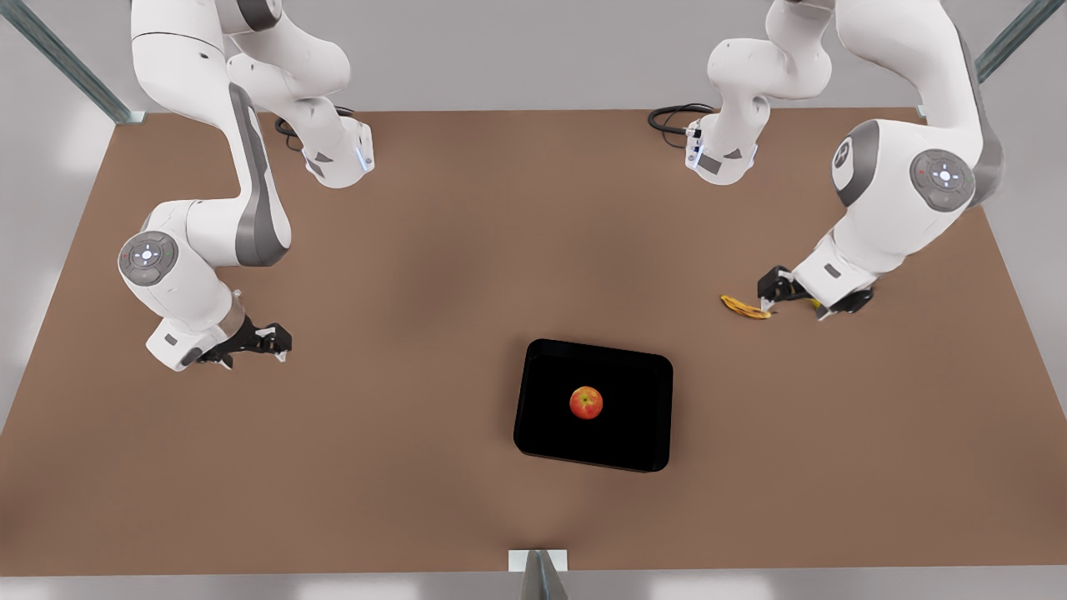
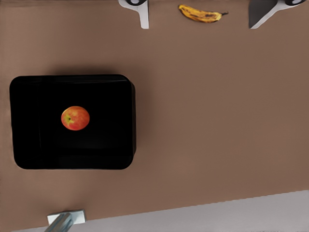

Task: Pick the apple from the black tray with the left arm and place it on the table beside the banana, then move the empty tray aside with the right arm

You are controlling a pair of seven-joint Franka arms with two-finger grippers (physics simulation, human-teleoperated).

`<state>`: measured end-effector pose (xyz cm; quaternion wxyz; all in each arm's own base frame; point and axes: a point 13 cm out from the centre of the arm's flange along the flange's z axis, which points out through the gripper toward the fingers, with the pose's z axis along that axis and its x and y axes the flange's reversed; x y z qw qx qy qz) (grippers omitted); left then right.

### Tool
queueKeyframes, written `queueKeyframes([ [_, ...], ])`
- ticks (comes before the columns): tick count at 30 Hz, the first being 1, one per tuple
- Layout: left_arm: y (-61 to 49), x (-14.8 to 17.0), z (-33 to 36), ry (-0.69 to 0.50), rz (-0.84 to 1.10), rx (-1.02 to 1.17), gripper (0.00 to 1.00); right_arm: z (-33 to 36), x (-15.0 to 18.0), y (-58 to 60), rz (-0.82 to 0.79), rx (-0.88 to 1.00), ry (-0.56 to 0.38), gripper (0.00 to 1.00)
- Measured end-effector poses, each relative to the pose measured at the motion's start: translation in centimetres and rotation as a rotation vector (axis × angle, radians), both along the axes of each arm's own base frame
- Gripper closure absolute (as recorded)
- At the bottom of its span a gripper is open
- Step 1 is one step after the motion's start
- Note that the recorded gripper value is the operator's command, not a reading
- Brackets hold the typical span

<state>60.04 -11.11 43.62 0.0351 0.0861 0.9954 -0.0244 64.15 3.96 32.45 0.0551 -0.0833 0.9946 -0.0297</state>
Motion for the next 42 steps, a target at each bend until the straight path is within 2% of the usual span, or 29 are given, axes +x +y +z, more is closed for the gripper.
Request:
queueKeyframes([
  [4, 0.7, 0.3, -0.5, 0.004, 0.019, 0.0, 0.0, -0.2, 0.1, 0.0, 0.003, -0.001, 0.001, 0.0],
  [6, 0.5, 1.0, -2.5, 0.026, 0.03, -0.014, 0.0, -2.8, 2.0, 0.2, 0.005, -0.013, 0.021, 0.0],
  [8, -6.1, 1.0, -5.0, 0.033, -0.051, 0.001, 0.0, -5.8, 3.5, 0.5, 0.01, -0.024, 0.047, 0.0],
  [9, -12.7, -0.7, -6.0, 0.034, -0.139, 0.018, 0.0, -5.8, 4.0, 0.7, 0.013, -0.024, 0.041, 0.0],
  [11, -24.6, -5.8, -7.7, 0.028, -0.294, 0.044, 0.0, -0.5, 4.8, 1.0, 0.017, -0.013, -0.031, 0.0],
  [12, -28.0, -7.3, -8.4, 0.023, -0.323, 0.051, 0.0, 1.6, 4.8, 1.0, 0.019, -0.013, -0.054, 0.0],
  [16, -32.0, -8.6, -12.8, 0.044, -0.274, 0.077, 0.0, 2.5, 4.2, 0.0, 0.012, -0.025, -0.043, 0.0],
  [19, -31.2, -9.3, -19.1, 0.111, -0.184, 0.119, 0.0, 2.1, 4.0, -0.1, 0.014, -0.03, -0.027, 0.0],
  [23, -29.1, -9.0, -22.1, 0.153, 0.0, 0.092, 0.0, 2.0, 3.8, -0.2, 0.014, -0.033, -0.017, 0.0],
  [27, -27.1, -6.2, -25.0, 0.17, 0.146, 0.066, 0.0, 1.9, 3.7, -0.2, 0.016, -0.034, -0.011, 0.0],
  [29, -27.3, -3.7, -26.5, 0.159, 0.192, 0.049, 0.0, 1.8, 3.6, -0.1, 0.018, -0.035, -0.009, 0.0],
  [33, -29.1, -0.3, -30.2, 0.136, 0.235, 0.023, 0.0, 1.5, 3.6, -0.1, 0.02, -0.036, -0.004, 0.0],
  [42, -30.2, 1.7, -33.4, 0.076, 0.275, -0.001, 0.0, 1.5, 3.6, -0.2, 0.019, -0.036, -0.002, 0.0],
])
